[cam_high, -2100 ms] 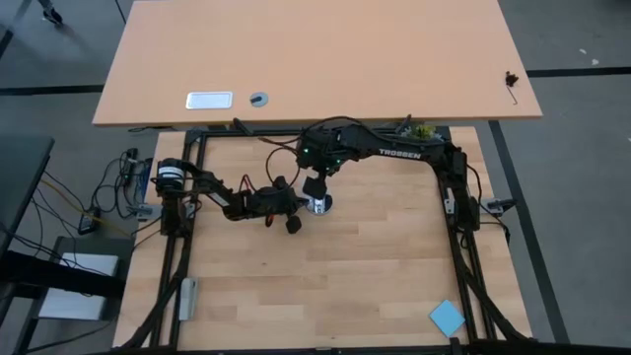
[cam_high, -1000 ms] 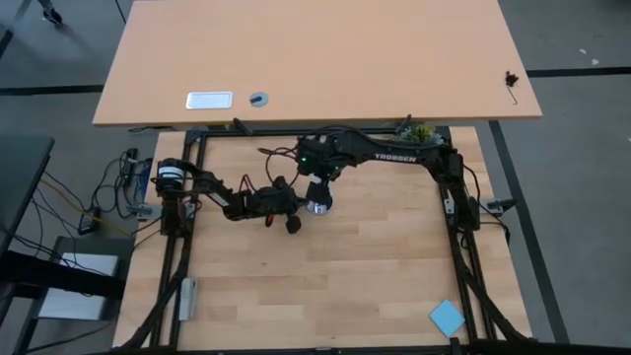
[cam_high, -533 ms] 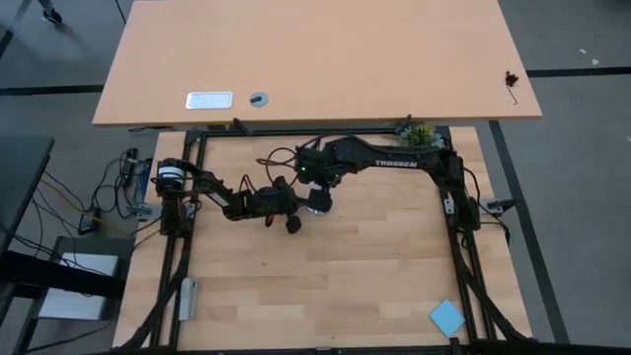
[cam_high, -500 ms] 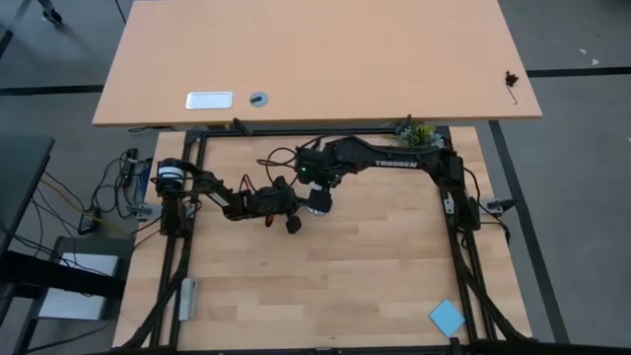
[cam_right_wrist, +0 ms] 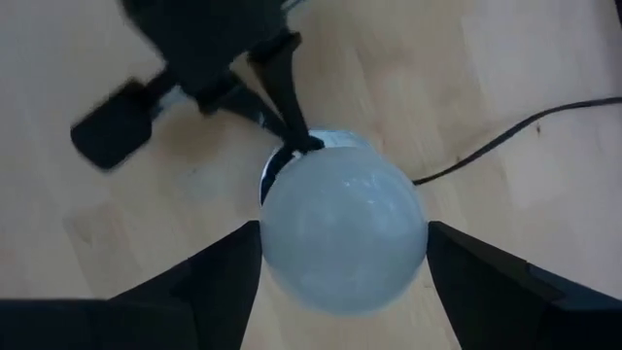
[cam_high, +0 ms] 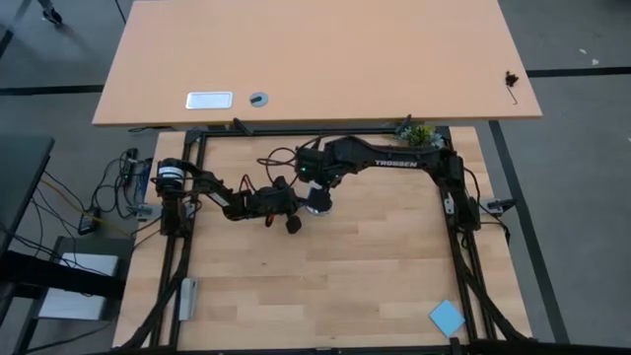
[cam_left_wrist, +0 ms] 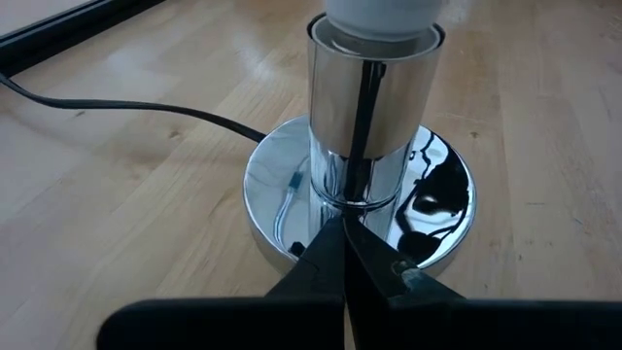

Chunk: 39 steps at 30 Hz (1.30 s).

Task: Screw lightbulb
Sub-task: Insert the lightbulb into the lamp socket

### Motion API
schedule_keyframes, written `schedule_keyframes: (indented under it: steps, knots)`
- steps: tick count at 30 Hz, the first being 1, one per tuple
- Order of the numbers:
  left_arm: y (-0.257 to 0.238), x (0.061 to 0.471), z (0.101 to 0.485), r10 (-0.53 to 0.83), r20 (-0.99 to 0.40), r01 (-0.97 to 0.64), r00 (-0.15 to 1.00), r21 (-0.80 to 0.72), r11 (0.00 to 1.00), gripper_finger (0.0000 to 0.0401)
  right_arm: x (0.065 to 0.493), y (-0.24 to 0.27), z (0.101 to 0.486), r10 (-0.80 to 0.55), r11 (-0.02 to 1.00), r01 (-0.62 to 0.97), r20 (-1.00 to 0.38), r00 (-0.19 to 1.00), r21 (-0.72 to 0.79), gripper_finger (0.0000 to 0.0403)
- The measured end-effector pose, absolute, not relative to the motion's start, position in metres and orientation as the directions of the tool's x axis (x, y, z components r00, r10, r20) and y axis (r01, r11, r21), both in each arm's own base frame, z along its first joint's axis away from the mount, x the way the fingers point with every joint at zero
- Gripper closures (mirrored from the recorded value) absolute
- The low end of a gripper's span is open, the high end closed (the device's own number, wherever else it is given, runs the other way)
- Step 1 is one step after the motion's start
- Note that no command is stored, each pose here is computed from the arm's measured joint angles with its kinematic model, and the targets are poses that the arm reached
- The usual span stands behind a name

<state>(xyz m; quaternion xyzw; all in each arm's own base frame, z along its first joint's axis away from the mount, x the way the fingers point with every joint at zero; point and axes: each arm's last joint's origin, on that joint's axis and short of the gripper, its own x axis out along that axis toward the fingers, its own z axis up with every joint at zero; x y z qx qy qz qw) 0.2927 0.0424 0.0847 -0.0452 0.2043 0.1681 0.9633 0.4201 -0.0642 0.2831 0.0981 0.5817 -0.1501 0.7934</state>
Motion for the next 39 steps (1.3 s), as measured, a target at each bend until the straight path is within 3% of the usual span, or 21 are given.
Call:
schedule_keyframes:
  steps: [6,10,25,34,39]
  knots:
    - [0.0424,0.2927,0.0847,0.306,-0.409,-0.343,0.860,-0.018,0.939,0.0401,0.4186,-0.0708,0.2830,-0.102,0.828,0.556,-0.956,0.277,0.073,0.0112]
    - [0.0424,0.2927,0.0847,0.306,-0.409,-0.343,0.860,-0.018,0.939,0.0401,0.4183,-0.0709,0.2826,-0.084,0.825,0.558,-0.958,0.276,0.089,0.0104]
    - [0.0424,0.2927,0.0847,0.306,-0.409,-0.343,0.860,-0.018,0.939,0.0401,0.4182,-0.0699,0.2823,-0.082,0.954,0.299,-0.958,0.274,0.004,0.0069]
    - [0.0424,0.2927,0.0847,0.306,-0.409,-0.343,0.860,-0.018,0.939,0.0401,0.4186,-0.0706,0.2826,-0.120,0.992,0.062,-0.955,0.273,-0.107,0.0068]
    - [0.0424,0.2927,0.0847,0.306,-0.409,-0.343,0.860,-0.018,0.939,0.0401,0.4186,-0.0701,0.2829,-0.098,0.995,0.009,-0.955,0.278,-0.099,0.0074]
